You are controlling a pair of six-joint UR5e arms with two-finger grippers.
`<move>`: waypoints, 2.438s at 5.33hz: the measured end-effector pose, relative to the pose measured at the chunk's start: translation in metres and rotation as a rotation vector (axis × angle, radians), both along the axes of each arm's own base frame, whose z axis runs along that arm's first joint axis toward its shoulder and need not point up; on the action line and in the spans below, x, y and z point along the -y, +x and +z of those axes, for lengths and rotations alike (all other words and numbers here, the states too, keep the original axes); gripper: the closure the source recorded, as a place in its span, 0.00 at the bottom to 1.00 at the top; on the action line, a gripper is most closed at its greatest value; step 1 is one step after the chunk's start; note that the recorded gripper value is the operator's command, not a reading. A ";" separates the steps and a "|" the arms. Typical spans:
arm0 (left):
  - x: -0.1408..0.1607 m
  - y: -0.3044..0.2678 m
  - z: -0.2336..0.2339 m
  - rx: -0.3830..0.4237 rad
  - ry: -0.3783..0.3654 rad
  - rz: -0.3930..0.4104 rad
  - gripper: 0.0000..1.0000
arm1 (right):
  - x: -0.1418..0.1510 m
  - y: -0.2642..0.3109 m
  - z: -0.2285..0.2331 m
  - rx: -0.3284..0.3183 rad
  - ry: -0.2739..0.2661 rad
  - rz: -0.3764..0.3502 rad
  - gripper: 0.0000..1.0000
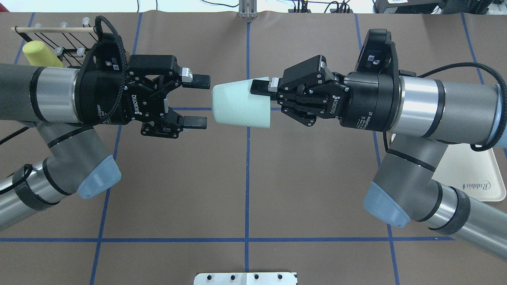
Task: Left arm grabs green cup and hands to right arm on tray
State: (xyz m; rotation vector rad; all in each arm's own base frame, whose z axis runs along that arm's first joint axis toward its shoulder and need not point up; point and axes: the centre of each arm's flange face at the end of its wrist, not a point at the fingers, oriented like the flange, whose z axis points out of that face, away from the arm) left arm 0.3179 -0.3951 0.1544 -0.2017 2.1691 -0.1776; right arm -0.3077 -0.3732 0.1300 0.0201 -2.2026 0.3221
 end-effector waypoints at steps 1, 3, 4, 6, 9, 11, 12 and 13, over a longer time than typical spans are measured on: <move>0.003 0.003 0.009 0.018 0.003 -0.013 0.00 | 0.021 0.008 0.004 -0.089 -0.046 0.024 1.00; 0.016 0.017 0.030 0.069 0.023 -0.049 0.00 | 0.066 0.020 0.015 -0.347 -0.154 0.028 1.00; 0.024 0.027 0.045 0.121 0.056 -0.072 0.00 | 0.086 0.028 0.026 -0.479 -0.193 0.024 1.00; 0.051 0.040 0.070 0.359 0.176 -0.106 0.00 | 0.123 0.049 0.058 -0.738 -0.247 0.015 1.00; 0.097 0.031 0.130 0.734 0.323 -0.176 0.00 | 0.125 0.062 0.106 -1.177 -0.158 0.002 1.00; 0.120 -0.026 0.177 0.956 0.427 -0.212 0.00 | 0.097 0.079 0.148 -1.480 -0.024 -0.051 1.00; 0.119 -0.072 0.212 1.072 0.504 -0.209 0.00 | 0.081 0.090 0.183 -1.544 0.036 -0.090 1.00; 0.114 -0.119 0.252 1.170 0.569 -0.181 0.00 | 0.067 0.099 0.218 -1.558 0.072 -0.098 1.00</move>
